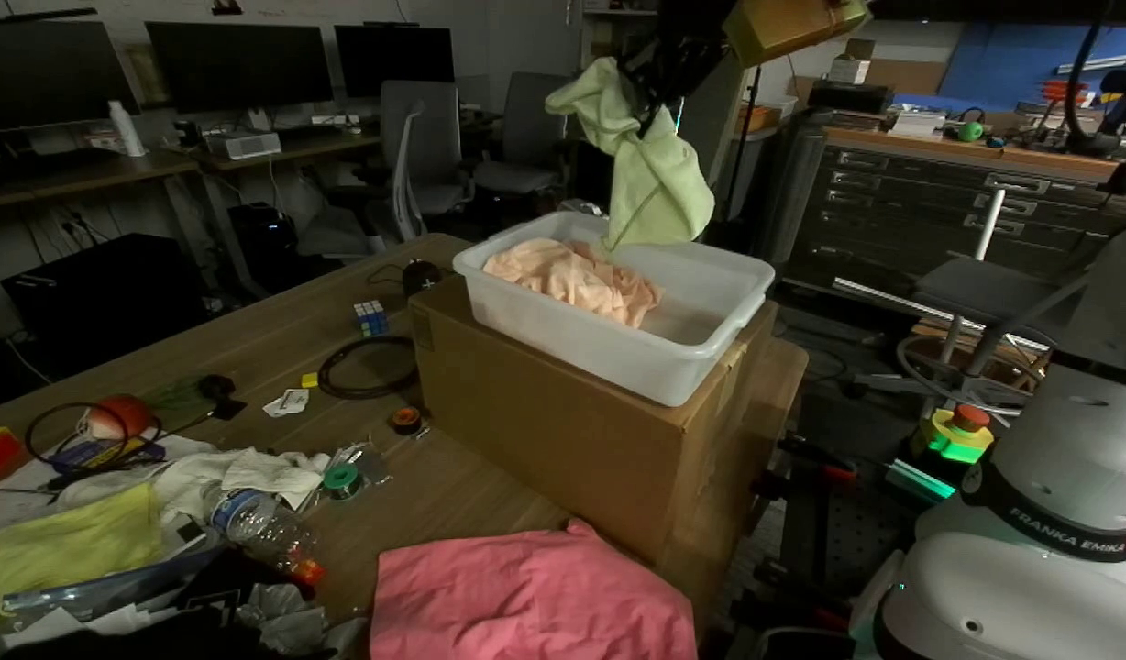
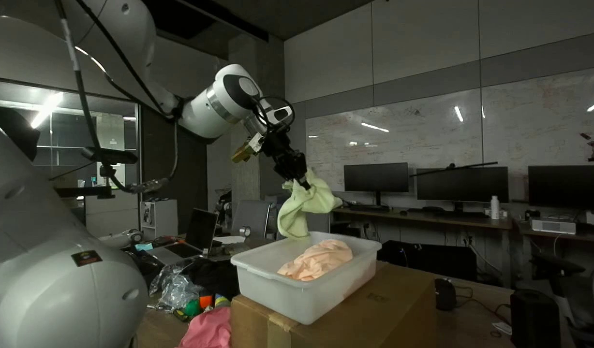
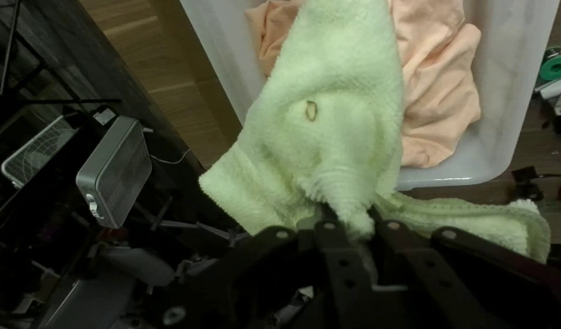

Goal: Take the t-shirts and towel out of the box and put them on the table

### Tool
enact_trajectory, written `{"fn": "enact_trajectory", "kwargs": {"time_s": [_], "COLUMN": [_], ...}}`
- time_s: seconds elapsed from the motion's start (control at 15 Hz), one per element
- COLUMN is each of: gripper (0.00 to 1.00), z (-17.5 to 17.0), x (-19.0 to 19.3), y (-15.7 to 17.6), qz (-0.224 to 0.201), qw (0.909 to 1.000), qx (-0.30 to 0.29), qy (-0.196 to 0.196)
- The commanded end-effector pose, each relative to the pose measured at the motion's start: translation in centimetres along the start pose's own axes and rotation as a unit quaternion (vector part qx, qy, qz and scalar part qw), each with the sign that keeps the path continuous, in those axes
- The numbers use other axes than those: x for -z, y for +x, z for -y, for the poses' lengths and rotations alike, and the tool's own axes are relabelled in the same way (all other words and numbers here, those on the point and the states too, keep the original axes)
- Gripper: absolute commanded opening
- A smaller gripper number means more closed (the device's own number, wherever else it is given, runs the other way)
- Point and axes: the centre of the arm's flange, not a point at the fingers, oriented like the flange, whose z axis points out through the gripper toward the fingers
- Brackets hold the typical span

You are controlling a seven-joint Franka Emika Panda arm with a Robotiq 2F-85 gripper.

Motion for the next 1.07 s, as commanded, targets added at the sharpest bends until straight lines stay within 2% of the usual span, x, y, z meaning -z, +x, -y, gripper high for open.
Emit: {"fn": "enact_trajectory", "kwargs": {"time_s": [0.0,0.2,0.4,0.6,0.8,0.87,0.93,1.0], "gripper": [0.04,0.04,0.04,0.04,0.05,0.15,0.39,0.4], "z": [3.7,8.5,13.2,17.2,20.1,20.8,21.4,22.0], "x": [1.9,3.7,6.2,8.3,9.4,9.4,9.3,9.2], "y": [0.3,-0.9,-2.6,-4.8,-7.2,-8.1,-9.1,-9.8], "qz": [-0.001,0.011,0.017,0.028,0.046,0.054,0.063,0.072], "qw": [0.9991,0.9914,0.9781,0.958,0.9314,0.921,0.9101,0.8984], "qx": [0.04,0.13,0.198,0.257,0.32,0.342,0.367,0.391], "qy": [-0.017,0.01,0.063,0.123,0.168,0.179,0.182,0.187]}}
